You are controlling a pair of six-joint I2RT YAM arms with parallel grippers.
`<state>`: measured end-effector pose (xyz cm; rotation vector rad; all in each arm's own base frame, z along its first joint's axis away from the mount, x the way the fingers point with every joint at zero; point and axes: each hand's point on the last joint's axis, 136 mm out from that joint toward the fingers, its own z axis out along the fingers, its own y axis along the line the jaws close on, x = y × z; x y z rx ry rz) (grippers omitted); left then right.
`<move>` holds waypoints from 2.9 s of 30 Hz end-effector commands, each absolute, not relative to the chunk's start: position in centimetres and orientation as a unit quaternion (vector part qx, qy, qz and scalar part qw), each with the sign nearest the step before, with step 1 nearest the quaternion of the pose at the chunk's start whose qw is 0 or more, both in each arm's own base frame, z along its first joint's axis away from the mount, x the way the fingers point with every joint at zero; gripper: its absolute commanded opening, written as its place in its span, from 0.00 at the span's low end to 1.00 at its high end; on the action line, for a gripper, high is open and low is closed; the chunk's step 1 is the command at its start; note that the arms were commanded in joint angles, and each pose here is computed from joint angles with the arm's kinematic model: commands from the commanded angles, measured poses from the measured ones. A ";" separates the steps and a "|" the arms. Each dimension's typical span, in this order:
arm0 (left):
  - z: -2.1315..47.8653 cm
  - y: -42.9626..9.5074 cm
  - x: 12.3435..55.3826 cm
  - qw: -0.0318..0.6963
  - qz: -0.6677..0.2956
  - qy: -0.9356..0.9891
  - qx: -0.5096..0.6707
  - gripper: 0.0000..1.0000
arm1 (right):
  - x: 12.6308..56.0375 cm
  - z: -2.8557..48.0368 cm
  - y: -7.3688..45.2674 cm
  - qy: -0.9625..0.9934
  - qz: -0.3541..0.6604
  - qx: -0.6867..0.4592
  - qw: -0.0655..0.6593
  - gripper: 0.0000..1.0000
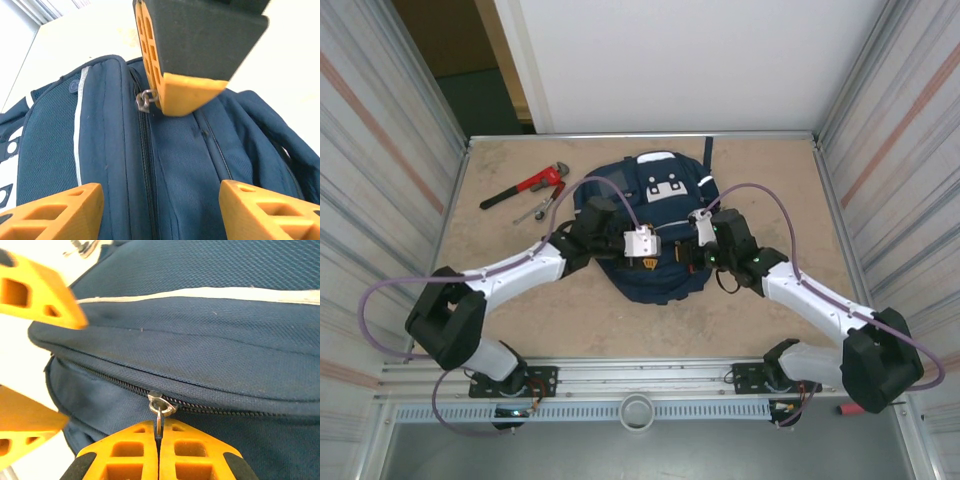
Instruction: Pack the student bag
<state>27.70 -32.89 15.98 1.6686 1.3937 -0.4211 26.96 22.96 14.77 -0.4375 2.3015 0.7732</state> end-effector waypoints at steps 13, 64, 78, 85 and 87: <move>18.7 -30.0 28.8 0.486 -0.286 0.524 0.638 0.07 | 29.1 15.0 19.2 0.893 0.286 -0.119 0.327 0.00; 17.9 -32.3 25.8 0.448 -0.318 0.487 0.678 0.06 | 32.4 14.9 13.7 0.909 0.285 0.012 0.304 0.46; 19.1 -33.9 27.8 0.481 -0.253 0.575 0.611 0.61 | 36.4 14.2 12.4 0.902 0.285 0.106 0.306 0.80; 23.6 -22.6 35.0 0.544 -0.201 0.762 0.290 0.70 | 37.2 15.3 10.5 0.915 0.138 0.086 0.370 0.93; 23.4 -17.9 36.1 0.561 -0.161 0.786 0.204 0.77 | 37.3 16.7 8.9 0.907 0.079 0.084 0.404 0.97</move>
